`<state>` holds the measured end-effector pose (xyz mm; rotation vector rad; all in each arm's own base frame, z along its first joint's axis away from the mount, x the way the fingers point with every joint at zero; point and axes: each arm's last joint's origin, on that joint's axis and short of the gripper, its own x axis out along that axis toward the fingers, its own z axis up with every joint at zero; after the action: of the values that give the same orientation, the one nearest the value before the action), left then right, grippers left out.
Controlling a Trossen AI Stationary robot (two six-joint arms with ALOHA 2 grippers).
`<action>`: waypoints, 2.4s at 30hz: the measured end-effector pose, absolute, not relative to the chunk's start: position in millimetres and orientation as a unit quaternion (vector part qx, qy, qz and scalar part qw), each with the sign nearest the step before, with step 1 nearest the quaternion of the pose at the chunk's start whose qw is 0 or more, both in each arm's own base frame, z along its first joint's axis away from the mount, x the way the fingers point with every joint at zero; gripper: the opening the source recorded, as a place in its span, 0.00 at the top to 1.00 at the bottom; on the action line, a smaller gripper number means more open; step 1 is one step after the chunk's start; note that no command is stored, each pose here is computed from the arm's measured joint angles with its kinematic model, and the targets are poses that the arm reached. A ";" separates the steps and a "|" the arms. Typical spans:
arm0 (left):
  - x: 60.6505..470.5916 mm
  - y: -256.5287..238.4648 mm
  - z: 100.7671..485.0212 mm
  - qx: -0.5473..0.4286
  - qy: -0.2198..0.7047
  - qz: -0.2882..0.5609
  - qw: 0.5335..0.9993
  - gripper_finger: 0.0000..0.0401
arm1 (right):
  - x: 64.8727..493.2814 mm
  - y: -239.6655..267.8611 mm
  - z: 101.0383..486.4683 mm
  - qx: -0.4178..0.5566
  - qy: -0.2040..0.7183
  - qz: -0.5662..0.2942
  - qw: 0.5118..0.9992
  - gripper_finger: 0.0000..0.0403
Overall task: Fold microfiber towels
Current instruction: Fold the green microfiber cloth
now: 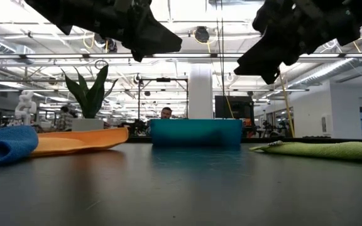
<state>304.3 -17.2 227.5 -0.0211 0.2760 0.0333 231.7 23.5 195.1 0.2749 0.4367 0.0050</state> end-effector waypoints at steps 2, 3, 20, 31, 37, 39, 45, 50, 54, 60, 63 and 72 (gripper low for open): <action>304.2 -18.4 227.6 -0.010 0.137 0.017 0.990 0.71 | 230.8 27.6 194.3 0.131 0.220 0.000 0.967 0.68; 304.2 -19.3 227.7 -0.010 0.137 0.016 0.990 0.71 | 230.4 29.2 193.8 0.130 0.222 0.000 0.966 0.68; 337.8 -40.3 170.2 -0.014 0.126 -0.015 0.992 0.71 | 236.7 67.5 228.3 0.121 0.217 0.029 0.968 0.68; 365.9 -46.8 138.4 -0.017 0.128 -0.039 0.991 0.71 | 224.3 86.2 219.8 0.095 0.247 -0.026 0.964 0.68; 373.4 -47.8 145.5 -0.001 0.113 -0.042 0.993 0.71 | 220.8 85.7 211.9 0.082 0.258 -0.029 0.962 0.68; 374.3 -48.0 146.3 0.005 0.112 -0.044 0.993 0.71 | 217.6 84.2 204.0 0.077 0.270 -0.032 0.959 0.68; 373.3 -49.5 142.9 0.009 0.130 -0.057 0.990 0.71 | 206.7 79.3 180.2 0.110 0.302 -0.051 0.945 0.68; 373.3 -49.5 142.9 0.024 0.129 -0.059 0.990 0.71 | 201.6 89.9 176.6 0.113 0.313 -0.010 0.943 0.68; 373.4 -49.4 143.1 0.022 0.128 -0.057 0.990 0.71 | 204.4 96.0 184.2 0.099 0.265 -0.003 0.959 0.68; 374.7 -50.9 149.9 0.046 0.091 -0.058 0.993 0.71 | 215.8 102.9 194.3 0.057 0.182 0.021 0.981 0.68; 375.1 -48.5 150.5 0.043 0.088 -0.055 0.994 0.71 | 218.4 104.3 190.0 0.041 0.185 0.024 0.982 0.68; 374.3 -52.1 148.7 0.032 0.098 -0.059 0.993 0.71 | 216.5 103.7 182.5 0.044 0.218 0.017 0.975 0.68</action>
<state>374.3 -52.1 148.7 0.0640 0.1965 -0.1178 216.5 103.7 182.5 0.0891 0.4389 0.0336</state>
